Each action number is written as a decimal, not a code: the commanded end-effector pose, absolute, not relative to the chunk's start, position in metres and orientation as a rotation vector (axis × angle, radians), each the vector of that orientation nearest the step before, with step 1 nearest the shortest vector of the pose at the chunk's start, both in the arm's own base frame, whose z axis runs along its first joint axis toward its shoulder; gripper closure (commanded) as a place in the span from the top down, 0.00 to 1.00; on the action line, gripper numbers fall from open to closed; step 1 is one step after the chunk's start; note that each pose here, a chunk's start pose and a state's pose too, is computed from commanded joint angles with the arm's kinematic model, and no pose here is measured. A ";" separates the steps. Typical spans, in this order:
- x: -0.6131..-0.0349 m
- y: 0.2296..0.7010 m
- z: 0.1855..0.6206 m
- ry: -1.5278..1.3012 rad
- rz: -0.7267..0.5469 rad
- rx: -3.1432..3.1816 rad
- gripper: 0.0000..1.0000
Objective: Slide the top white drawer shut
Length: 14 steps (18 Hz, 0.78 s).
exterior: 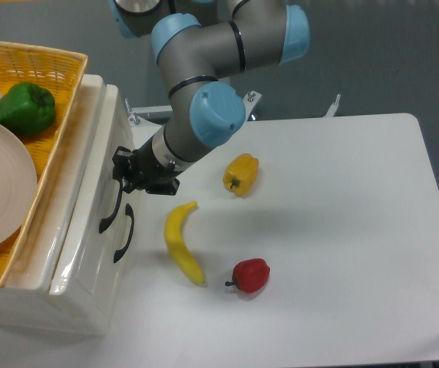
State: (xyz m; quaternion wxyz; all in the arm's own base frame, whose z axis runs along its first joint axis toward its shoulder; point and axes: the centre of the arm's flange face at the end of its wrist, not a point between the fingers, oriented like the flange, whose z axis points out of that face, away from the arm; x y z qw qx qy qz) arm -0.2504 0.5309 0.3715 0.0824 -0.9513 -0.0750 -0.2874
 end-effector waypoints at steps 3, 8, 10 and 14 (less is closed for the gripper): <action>-0.245 0.534 0.372 -0.212 -0.858 -2.844 0.00; -0.245 0.534 0.372 -0.221 -0.858 -2.846 0.00; -0.250 0.532 0.372 -0.231 -0.854 -2.849 0.00; -0.280 0.516 0.371 -0.306 -0.827 -2.846 0.03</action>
